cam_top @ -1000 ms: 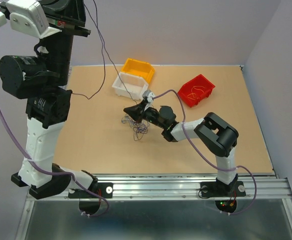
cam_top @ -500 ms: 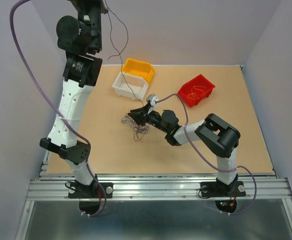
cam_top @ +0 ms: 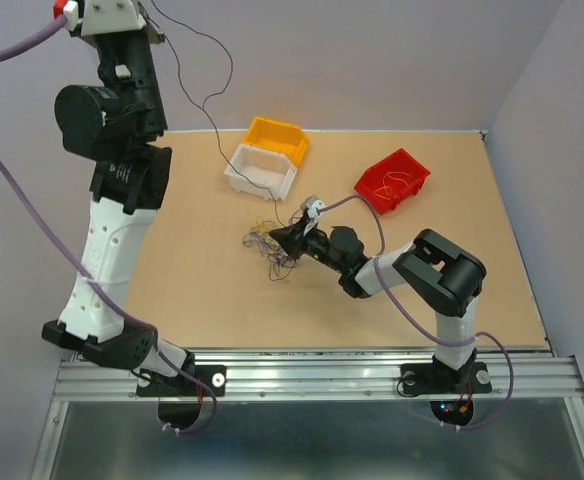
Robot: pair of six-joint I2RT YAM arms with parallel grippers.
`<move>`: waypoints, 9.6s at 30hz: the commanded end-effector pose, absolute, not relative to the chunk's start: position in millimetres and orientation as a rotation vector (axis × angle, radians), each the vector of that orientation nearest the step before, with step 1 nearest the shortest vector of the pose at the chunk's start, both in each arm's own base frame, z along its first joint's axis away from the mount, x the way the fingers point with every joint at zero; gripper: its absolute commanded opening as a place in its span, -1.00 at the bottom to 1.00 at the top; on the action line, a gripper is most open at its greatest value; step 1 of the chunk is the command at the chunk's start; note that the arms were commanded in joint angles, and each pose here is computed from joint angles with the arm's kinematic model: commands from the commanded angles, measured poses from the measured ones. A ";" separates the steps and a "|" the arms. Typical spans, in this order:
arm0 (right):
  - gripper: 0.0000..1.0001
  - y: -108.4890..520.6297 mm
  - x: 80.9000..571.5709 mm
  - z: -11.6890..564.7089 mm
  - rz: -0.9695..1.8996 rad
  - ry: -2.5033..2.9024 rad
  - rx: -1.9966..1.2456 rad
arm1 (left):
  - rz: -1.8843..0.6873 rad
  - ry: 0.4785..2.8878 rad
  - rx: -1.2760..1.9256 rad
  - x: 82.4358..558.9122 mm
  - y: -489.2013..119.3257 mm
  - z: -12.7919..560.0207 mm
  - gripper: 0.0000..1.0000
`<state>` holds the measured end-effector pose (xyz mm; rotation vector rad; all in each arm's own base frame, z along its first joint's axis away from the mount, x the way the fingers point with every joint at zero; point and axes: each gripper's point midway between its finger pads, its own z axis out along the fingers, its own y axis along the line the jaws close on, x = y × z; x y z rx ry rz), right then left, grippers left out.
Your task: Untangle the cables
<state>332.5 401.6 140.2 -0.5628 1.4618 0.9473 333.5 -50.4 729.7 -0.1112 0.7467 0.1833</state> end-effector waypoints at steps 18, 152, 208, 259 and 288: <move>-0.99 367.8 286.3 242.7 0.985 1.258 -0.635 | -0.555 1.074 0.894 313.1 -242.7 410.7 -1.00; -0.65 328.5 335.0 214.0 0.645 1.477 -0.478 | -1.160 1.211 1.276 263.7 -222.1 368.2 -1.00; 1.00 417.9 454.8 267.9 0.823 1.317 -0.623 | -0.456 0.669 0.506 404.9 -150.4 699.3 -1.00; -0.89 462.7 572.3 210.5 1.002 1.329 -0.442 | -0.365 1.222 0.467 581.9 -126.1 476.1 -1.00; 0.24 401.6 547.1 216.4 0.885 1.426 -0.282 | -0.441 1.301 0.521 544.0 -132.0 401.4 -1.00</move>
